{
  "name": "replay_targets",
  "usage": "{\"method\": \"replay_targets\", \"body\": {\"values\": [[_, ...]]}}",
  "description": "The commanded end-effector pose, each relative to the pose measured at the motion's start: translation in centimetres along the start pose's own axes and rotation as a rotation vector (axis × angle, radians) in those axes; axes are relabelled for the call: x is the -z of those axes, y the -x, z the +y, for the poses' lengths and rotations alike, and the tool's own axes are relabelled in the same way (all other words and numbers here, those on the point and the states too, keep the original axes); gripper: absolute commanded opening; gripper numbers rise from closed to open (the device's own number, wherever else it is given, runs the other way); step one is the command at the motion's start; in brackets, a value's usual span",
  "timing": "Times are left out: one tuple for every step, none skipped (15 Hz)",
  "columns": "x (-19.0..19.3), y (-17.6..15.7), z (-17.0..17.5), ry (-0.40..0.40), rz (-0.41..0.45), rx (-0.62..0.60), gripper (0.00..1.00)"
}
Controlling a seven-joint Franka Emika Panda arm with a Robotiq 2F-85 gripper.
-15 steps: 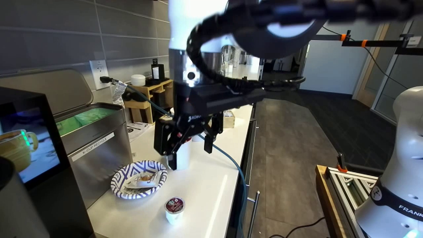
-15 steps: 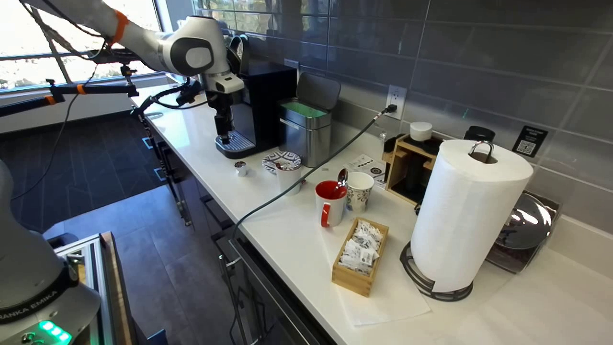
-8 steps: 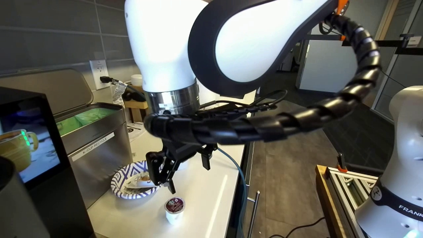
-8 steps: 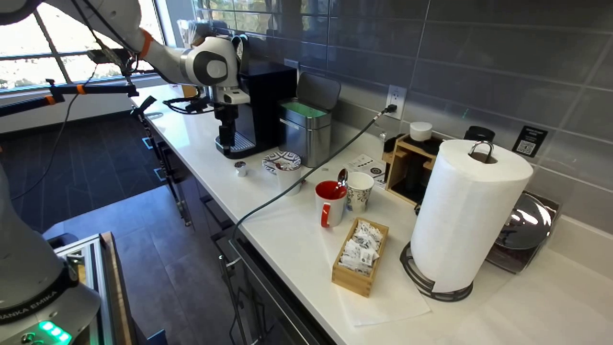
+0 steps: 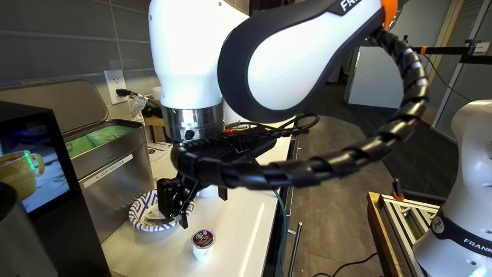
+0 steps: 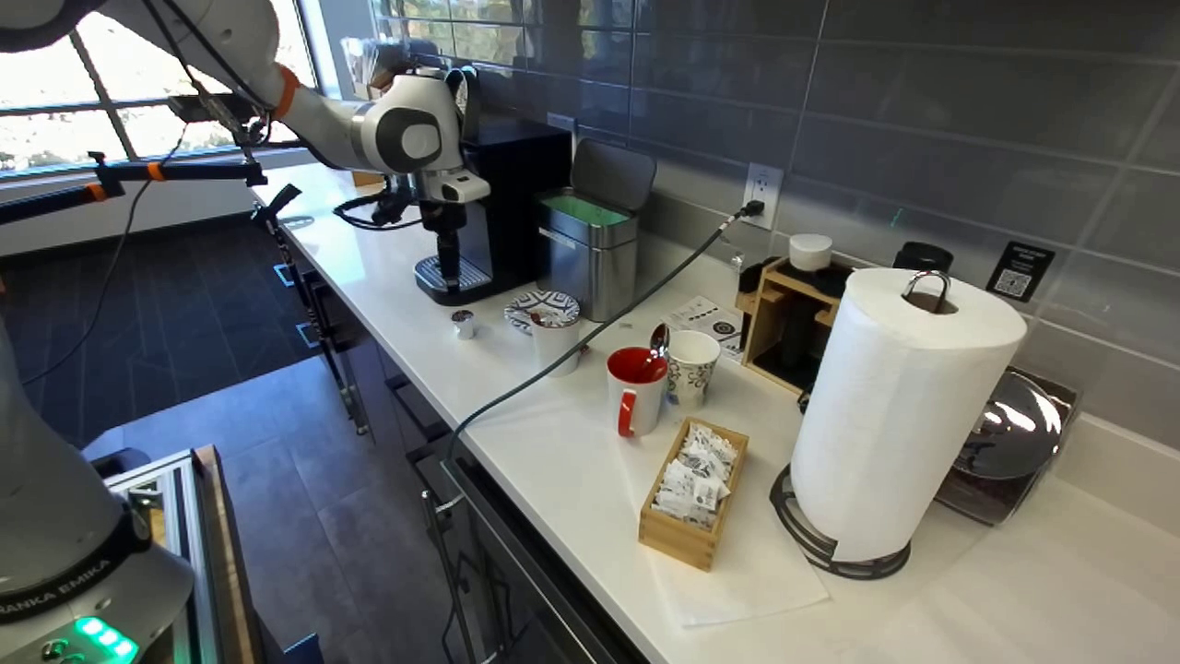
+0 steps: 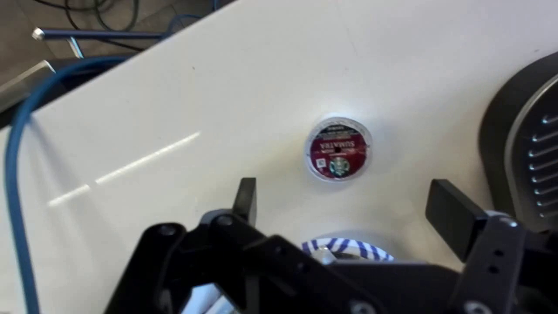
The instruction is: Pick up the white container and put it in the silver bin
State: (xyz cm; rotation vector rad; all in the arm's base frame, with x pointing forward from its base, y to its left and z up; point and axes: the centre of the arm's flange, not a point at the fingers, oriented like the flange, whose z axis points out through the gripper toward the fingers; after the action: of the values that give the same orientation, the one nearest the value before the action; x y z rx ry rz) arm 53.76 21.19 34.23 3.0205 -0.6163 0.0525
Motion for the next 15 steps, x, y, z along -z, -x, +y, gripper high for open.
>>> {"method": "replay_targets", "body": {"values": [[-3.0,-0.4,-0.9,-0.111,0.057,0.162,1.00],[-3.7,-0.5,-1.1,-0.123,0.061,0.194,1.00],[-4.4,-0.5,-1.1,-0.119,0.063,0.215,1.00],[-5.3,-0.6,-1.0,-0.095,0.048,0.208,1.00],[-6.3,-0.5,-0.8,-0.064,0.033,0.208,1.00],[-7.1,-0.4,-0.7,-0.036,0.019,0.208,1.00],[-7.8,-0.2,-0.7,-0.020,0.010,0.209,1.00],[-8.5,-0.1,-0.7,-0.015,0.003,0.210,1.00],[-9.0,-0.1,-0.9,-0.010,-0.001,0.216,1.00],[-9.3,0.0,-1.2,-0.005,-0.004,0.226,1.00],[-9.6,0.1,-1.4,-0.003,-0.006,0.231,1.00],[-9.7,0.1,-1.5,-0.006,-0.007,0.235,1.00],[-9.7,0.2,-1.5,-0.009,-0.009,0.235,1.00],[-9.6,0.3,-1.5,-0.008,-0.009,0.230,1.00],[-9.4,0.5,-1.3,-0.011,-0.007,0.226,1.00]]}}
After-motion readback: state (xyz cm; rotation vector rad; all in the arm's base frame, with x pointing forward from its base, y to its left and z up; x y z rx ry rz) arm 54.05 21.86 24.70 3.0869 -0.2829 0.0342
